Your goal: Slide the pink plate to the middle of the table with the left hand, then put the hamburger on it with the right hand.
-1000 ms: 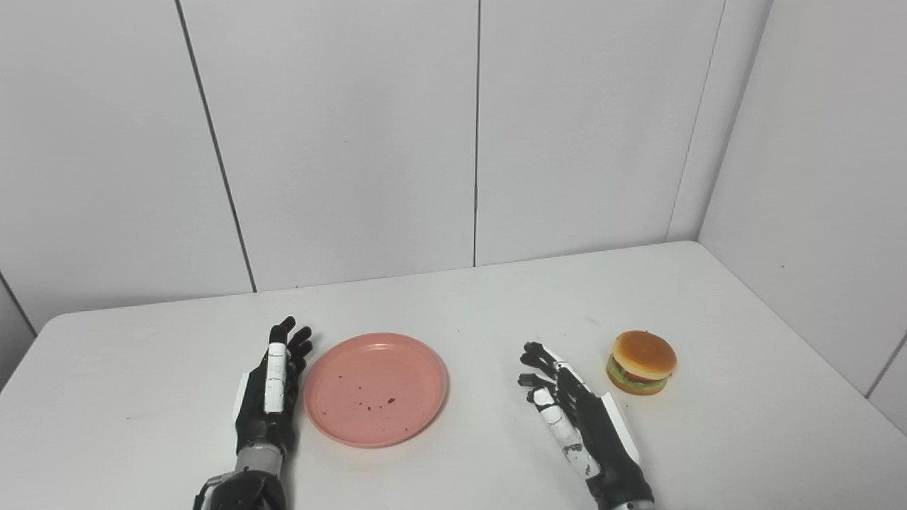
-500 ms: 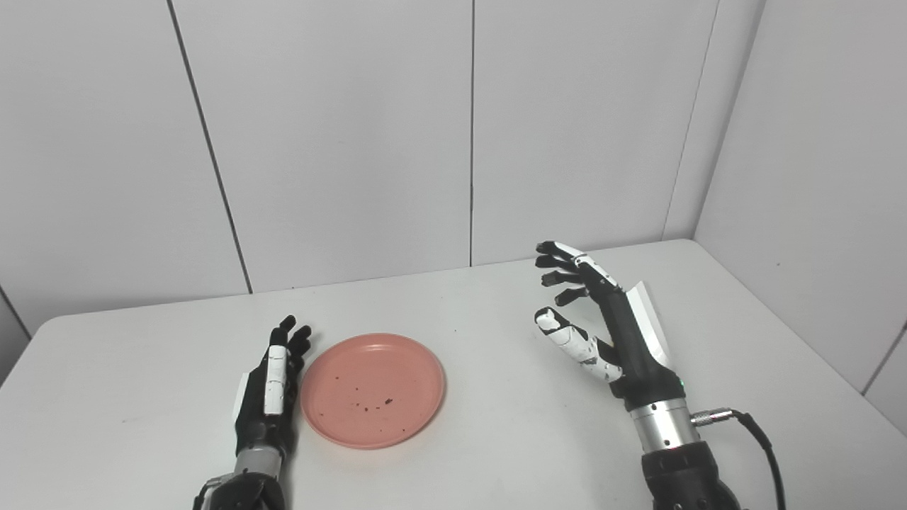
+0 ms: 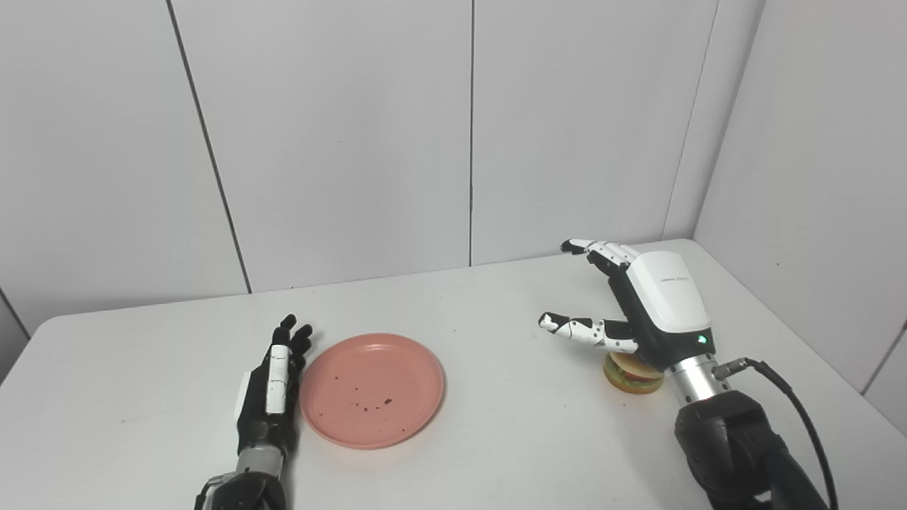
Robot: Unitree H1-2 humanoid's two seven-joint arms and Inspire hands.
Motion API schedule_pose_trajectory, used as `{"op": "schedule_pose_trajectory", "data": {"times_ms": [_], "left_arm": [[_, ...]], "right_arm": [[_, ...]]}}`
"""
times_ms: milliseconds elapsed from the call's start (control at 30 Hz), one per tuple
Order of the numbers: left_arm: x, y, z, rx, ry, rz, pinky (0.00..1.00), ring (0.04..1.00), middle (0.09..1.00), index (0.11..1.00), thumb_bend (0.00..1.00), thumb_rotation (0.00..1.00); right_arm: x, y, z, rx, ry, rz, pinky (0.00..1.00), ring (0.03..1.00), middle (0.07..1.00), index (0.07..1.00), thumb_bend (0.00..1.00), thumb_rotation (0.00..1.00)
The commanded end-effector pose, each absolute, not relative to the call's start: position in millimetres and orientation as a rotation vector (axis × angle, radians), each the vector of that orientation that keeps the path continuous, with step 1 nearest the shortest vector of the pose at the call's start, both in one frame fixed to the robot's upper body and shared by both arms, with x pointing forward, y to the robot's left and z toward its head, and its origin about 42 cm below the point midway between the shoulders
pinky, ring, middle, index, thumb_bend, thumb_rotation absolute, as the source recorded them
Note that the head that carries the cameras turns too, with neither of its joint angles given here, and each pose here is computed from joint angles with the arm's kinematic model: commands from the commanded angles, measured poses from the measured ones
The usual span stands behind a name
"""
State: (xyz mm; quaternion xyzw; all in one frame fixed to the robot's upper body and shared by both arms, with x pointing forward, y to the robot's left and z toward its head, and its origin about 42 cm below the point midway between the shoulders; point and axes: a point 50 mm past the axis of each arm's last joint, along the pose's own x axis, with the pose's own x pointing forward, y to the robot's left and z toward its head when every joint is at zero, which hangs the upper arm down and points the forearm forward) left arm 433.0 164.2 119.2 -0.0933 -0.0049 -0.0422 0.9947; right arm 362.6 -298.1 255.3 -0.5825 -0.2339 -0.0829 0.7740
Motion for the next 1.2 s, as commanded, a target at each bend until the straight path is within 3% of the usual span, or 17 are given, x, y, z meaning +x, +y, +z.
{"op": "schedule_pose_trajectory", "data": {"times_ms": [0, 267, 500, 1167], "left_arm": [[439.4, 160.7, 128.6, -0.171, -0.029, -0.103, 1.00, 0.943, 0.901, 0.923, 0.93, 0.94], [439.0, 160.2, 129.1, -0.170, -0.028, -0.109, 1.00, 0.948, 0.902, 0.931, 0.93, 0.95], [439.3, 160.3, 128.8, -0.169, -0.026, -0.113, 1.00, 0.947, 0.901, 0.933, 0.95, 0.94], [438.1, 158.9, 129.7, -0.169, -0.019, -0.115, 1.00, 0.941, 0.890, 0.924, 0.94, 0.93]], "right_arm": [[371.3, -302.0, 270.7, -1.317, -0.531, -0.197, 0.59, 0.726, 0.765, 0.747, 0.78, 0.95], [380.9, -318.1, 249.0, -1.414, -0.403, -0.190, 0.59, 0.715, 0.755, 0.745, 0.76, 0.95], [390.8, -330.7, 233.6, -1.511, -0.372, -0.200, 0.60, 0.712, 0.748, 0.738, 0.75, 0.95], [417.2, -350.6, 208.4, -1.531, -0.278, -0.129, 0.60, 0.714, 0.747, 0.733, 0.74, 0.95]]}}
